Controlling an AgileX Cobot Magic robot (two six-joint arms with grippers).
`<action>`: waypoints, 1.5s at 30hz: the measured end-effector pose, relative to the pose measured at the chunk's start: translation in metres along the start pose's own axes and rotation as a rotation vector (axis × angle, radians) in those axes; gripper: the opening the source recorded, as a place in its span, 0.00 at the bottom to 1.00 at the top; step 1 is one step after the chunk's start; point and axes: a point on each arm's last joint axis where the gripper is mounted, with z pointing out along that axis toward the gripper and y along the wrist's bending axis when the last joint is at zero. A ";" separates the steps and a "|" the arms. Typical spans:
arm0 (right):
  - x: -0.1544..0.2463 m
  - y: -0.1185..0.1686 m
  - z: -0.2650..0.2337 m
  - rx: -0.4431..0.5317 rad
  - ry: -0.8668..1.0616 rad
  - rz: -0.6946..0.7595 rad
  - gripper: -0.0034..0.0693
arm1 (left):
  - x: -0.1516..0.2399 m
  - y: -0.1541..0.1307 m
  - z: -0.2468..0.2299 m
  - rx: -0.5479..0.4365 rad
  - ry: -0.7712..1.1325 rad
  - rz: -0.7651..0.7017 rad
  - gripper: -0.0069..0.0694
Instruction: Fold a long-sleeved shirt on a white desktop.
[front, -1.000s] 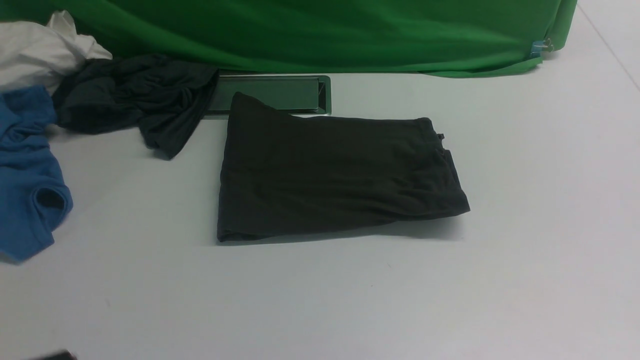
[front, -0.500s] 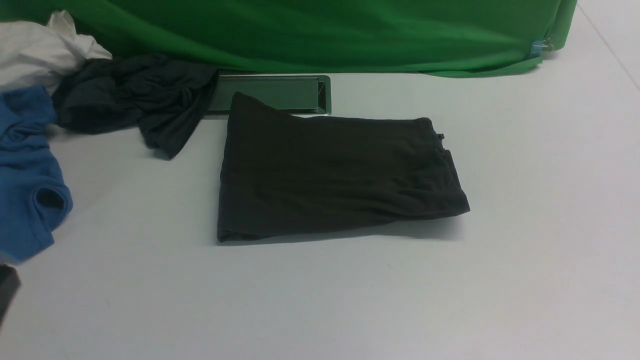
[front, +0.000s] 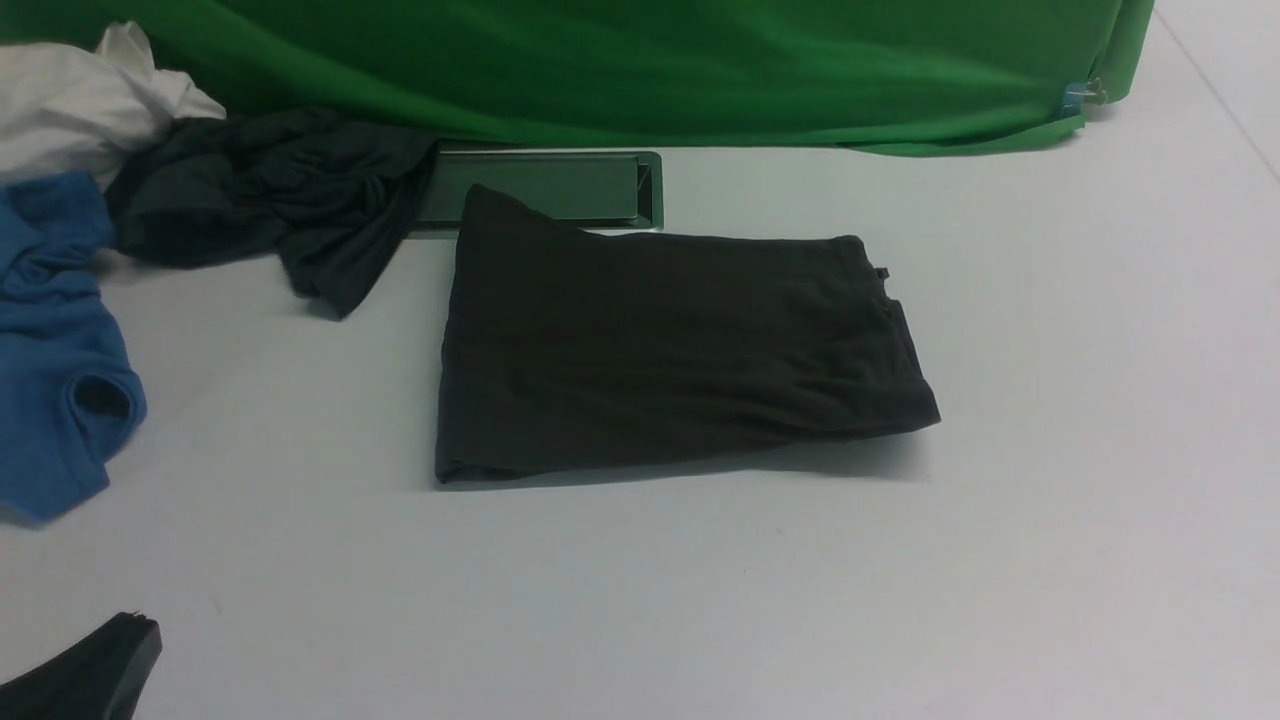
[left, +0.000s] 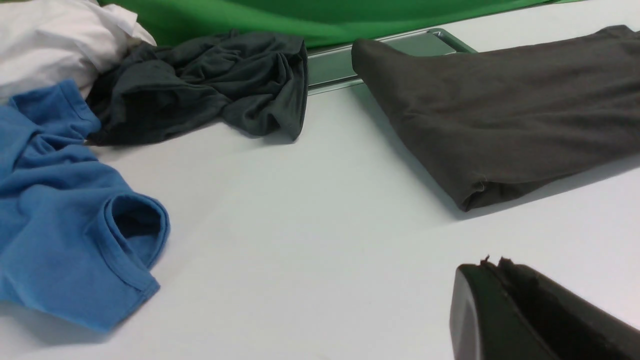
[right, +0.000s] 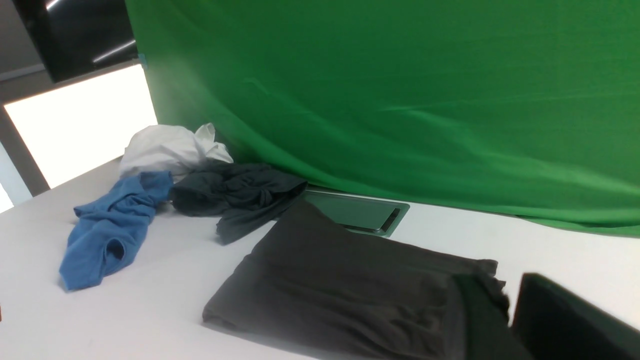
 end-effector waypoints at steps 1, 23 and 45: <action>0.000 0.000 0.000 0.000 0.000 0.000 0.22 | 0.000 0.000 0.000 0.000 0.000 0.000 0.12; 0.000 0.000 0.000 0.000 0.000 0.000 0.28 | -0.001 0.000 0.000 -0.003 -0.011 -0.001 0.13; -0.001 -0.006 0.000 0.122 -0.016 -0.030 0.33 | -0.001 0.000 0.000 -0.003 -0.011 -0.001 0.14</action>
